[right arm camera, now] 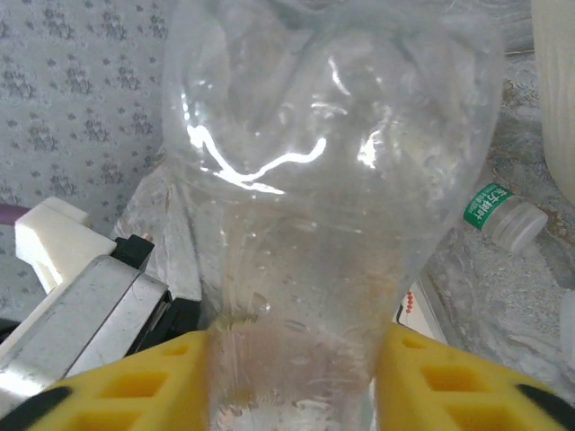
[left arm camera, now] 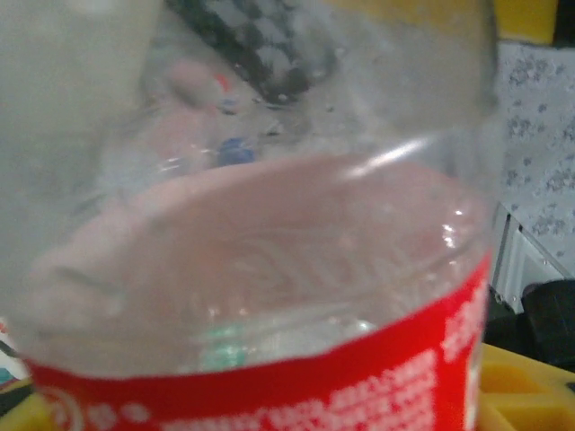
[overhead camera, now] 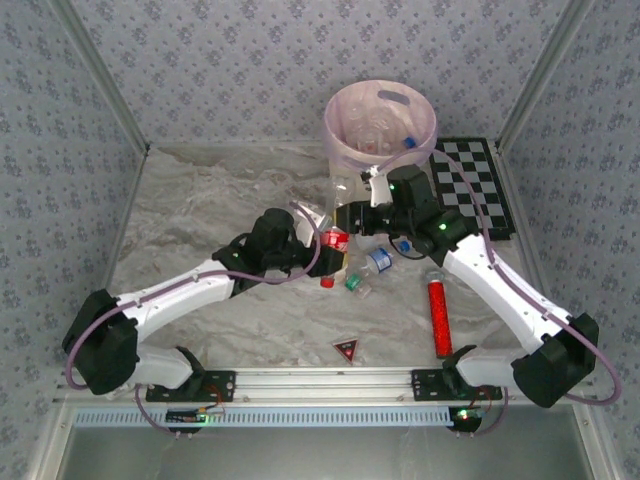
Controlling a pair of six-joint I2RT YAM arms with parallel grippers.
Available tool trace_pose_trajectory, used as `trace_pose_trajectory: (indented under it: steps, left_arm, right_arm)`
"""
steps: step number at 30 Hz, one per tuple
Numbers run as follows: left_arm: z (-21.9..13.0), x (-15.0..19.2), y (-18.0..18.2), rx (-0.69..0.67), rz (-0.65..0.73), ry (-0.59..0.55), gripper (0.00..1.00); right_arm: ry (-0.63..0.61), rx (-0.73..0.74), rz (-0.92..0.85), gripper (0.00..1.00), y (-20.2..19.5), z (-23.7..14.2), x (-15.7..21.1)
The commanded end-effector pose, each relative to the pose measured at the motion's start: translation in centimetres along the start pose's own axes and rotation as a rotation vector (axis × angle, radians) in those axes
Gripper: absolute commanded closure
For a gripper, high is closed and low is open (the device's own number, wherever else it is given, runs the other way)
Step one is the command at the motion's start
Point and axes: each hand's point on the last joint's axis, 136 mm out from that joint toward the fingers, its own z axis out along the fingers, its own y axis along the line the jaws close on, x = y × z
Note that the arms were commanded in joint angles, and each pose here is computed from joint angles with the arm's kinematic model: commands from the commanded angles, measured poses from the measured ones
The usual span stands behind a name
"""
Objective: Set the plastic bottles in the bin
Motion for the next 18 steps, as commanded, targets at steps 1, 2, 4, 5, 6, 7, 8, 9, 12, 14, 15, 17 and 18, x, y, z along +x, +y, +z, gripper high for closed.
trace_pose_trajectory:
  steps: [1, 2, 4, 5, 6, 7, 8, 9, 12, 14, 15, 17, 18]
  left_arm:
    - [-0.4, -1.2, -0.3, -0.019, 0.066, -0.021, 0.49]
    - [-0.4, -1.1, -0.1, -0.034, 0.073, -0.013, 0.49]
    - [-0.4, -0.8, 0.5, -0.070, 0.089, 0.006, 0.50]
    - [-0.4, -0.6, 0.6, -0.076, 0.110, 0.015, 0.51]
    - [-0.3, -0.3, 0.6, -0.076, 0.140, 0.025, 0.51]
    - [-0.3, 0.1, 0.5, -0.070, 0.180, 0.035, 0.51]
    - [-0.2, 0.4, 0.4, -0.066, 0.220, 0.043, 0.51]
    - [-0.1, 0.8, 0.3, -0.062, 0.253, 0.051, 0.51]
    - [-0.1, 1.1, 0.4, -0.064, 0.317, 0.060, 0.51]
    - [-0.2, 0.7, 0.3, -0.066, 0.336, 0.048, 0.51]
    - [-0.2, 0.6, 0.2, -0.062, 0.340, 0.043, 0.51]
    - [-0.3, 0.2, 0.0, -0.059, 0.346, 0.030, 0.51]
    - [-0.3, 0.0, 0.0, -0.062, 0.349, 0.026, 0.51]
  right_arm:
    - [-0.001, 0.025, -0.072, 0.20, 0.3, -1.0, -1.2]
    - [0.000, 0.071, -0.081, 0.12, -0.5, -1.6, -1.5]
    - [-0.015, 0.109, -0.073, 0.06, -1.5, -2.7, -2.5]
    - [-0.027, 0.106, -0.057, 0.04, -1.9, -3.2, -3.1]
    - [-0.032, 0.098, -0.044, 0.04, -2.0, -3.6, -3.6]
    - [-0.038, 0.082, -0.038, 0.03, -1.9, -3.8, -4.1]
    - [-0.041, 0.059, -0.037, 0.01, -1.6, -3.9, -4.7]
    - [-0.036, 0.026, -0.044, 0.00, -1.0, -3.8, -4.9]
    - [0.037, -0.063, -0.014, 0.00, 0.2, -2.9, -4.3]
    - [0.061, -0.082, 0.008, 0.00, 0.3, -2.3, -4.1]
    - [0.068, -0.078, 0.014, 0.00, 0.2, -2.0, -3.9]
    - [0.078, -0.064, 0.018, 0.00, -0.1, -1.6, -3.7]
    - [0.080, -0.058, 0.020, 0.02, -0.3, -1.5, -3.7]
